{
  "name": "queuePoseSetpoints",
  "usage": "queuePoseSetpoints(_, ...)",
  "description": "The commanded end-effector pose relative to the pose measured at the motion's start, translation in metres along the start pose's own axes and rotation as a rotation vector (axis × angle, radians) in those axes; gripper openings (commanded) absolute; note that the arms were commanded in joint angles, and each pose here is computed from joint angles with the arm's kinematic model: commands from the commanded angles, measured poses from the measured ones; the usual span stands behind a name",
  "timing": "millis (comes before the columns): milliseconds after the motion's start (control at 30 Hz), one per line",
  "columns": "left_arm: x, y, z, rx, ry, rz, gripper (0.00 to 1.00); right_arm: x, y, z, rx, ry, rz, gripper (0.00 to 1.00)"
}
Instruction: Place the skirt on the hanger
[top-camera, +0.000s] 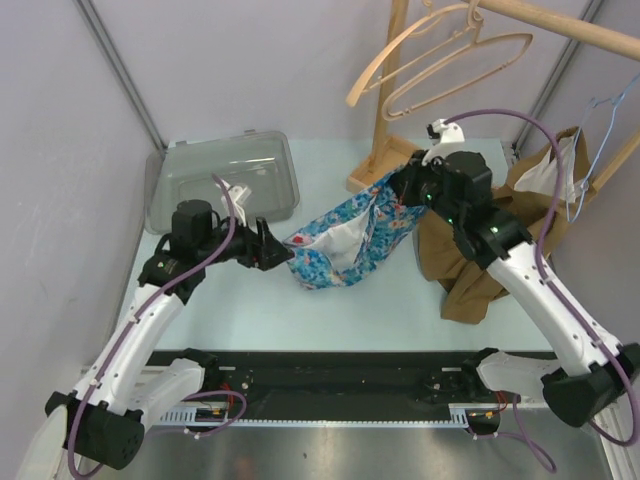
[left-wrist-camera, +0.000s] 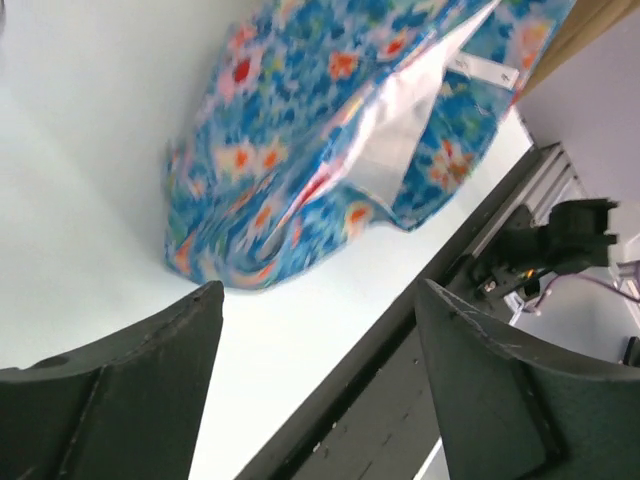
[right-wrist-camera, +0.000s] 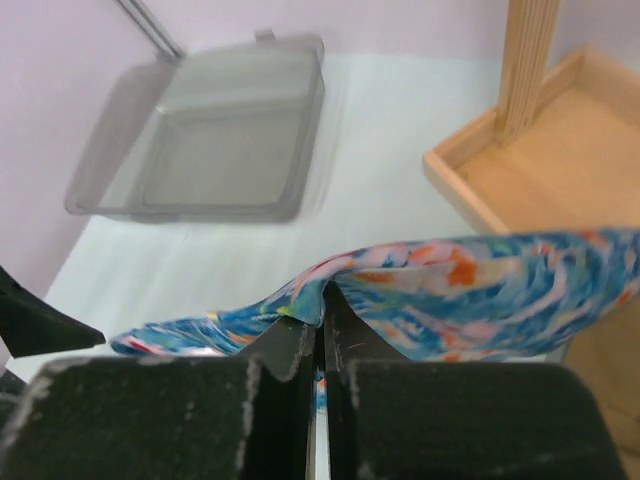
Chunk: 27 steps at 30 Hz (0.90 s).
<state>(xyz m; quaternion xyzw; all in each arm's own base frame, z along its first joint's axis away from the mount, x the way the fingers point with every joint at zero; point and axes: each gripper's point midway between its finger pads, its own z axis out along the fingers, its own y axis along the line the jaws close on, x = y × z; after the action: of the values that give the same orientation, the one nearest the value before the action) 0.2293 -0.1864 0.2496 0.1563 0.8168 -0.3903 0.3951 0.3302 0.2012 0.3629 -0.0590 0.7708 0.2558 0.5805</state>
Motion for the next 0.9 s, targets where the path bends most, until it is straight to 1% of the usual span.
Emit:
queuePoseSetpoints(0, 0.021, 0.015, 0.012, -0.001, -0.023, -0.017, 0.83, 0.064, -0.013, 0.027, 0.064, 0.23, 0.078, 0.0)
queuePoseSetpoints(33, 0.022, 0.015, 0.013, 0.009, -0.042, -0.004, 0.83, 0.079, -0.018, 0.034, 0.092, 0.278, 0.084, 0.0)
queuePoseSetpoints(67, 0.028, 0.018, 0.015, 0.006, -0.034, -0.009, 0.83, 0.086, -0.019, 0.038, 0.102, 0.296, 0.096, 0.0)
queuePoseSetpoints(100, 0.042, 0.023, 0.017, 0.005, -0.01, -0.022, 0.83, 0.091, -0.019, 0.041, 0.107, 0.31, 0.097, 0.0)
queuePoseSetpoints(200, 0.06, 0.025, 0.022, 0.035, 0.029, -0.056, 0.82, 0.104, -0.024, 0.053, 0.124, 0.341, 0.116, 0.0)
queuePoseSetpoints(267, 0.063, 0.015, 0.023, 0.096, 0.04, -0.064, 0.82, 0.111, -0.023, 0.062, 0.119, 0.356, 0.125, 0.0)
queuePoseSetpoints(433, 0.062, -0.001, 0.028, 0.169, 0.039, -0.03, 0.85, 0.124, -0.023, 0.075, 0.124, 0.383, 0.123, 0.0)
queuePoseSetpoints(467, 0.068, -0.006, 0.032, 0.187, 0.062, -0.028, 0.85, 0.124, -0.022, 0.076, 0.122, 0.382, 0.122, 0.0)
queuePoseSetpoints(533, 0.07, -0.011, 0.04, 0.203, 0.069, -0.01, 0.86, 0.126, -0.022, 0.078, 0.123, 0.386, 0.127, 0.0)
queuePoseSetpoints(567, 0.081, -0.014, 0.049, 0.208, 0.111, -0.016, 0.86, 0.128, -0.023, 0.08, 0.127, 0.388, 0.129, 0.0)
queuePoseSetpoints(600, 0.083, -0.013, 0.056, 0.189, 0.115, -0.011, 0.86, 0.129, -0.023, 0.081, 0.127, 0.392, 0.131, 0.0)
queuePoseSetpoints(667, 0.093, -0.02, 0.068, 0.177, 0.164, 0.002, 0.86, 0.131, -0.024, 0.081, 0.132, 0.398, 0.135, 0.0)
queuePoseSetpoints(733, 0.108, -0.014, 0.082, 0.127, 0.225, 0.011, 0.87, 0.134, -0.026, 0.081, 0.148, 0.404, 0.138, 0.0)
queuePoseSetpoints(767, 0.111, -0.024, 0.087, 0.134, 0.239, 0.041, 0.87, 0.136, -0.027, 0.08, 0.153, 0.41, 0.141, 0.0)
queuePoseSetpoints(833, 0.129, -0.03, 0.098, 0.119, 0.296, 0.1, 0.88, 0.141, -0.031, 0.08, 0.175, 0.425, 0.143, 0.0)
queuePoseSetpoints(867, 0.128, -0.035, 0.103, 0.115, 0.297, 0.125, 0.88, 0.143, -0.033, 0.08, 0.185, 0.432, 0.143, 0.0)
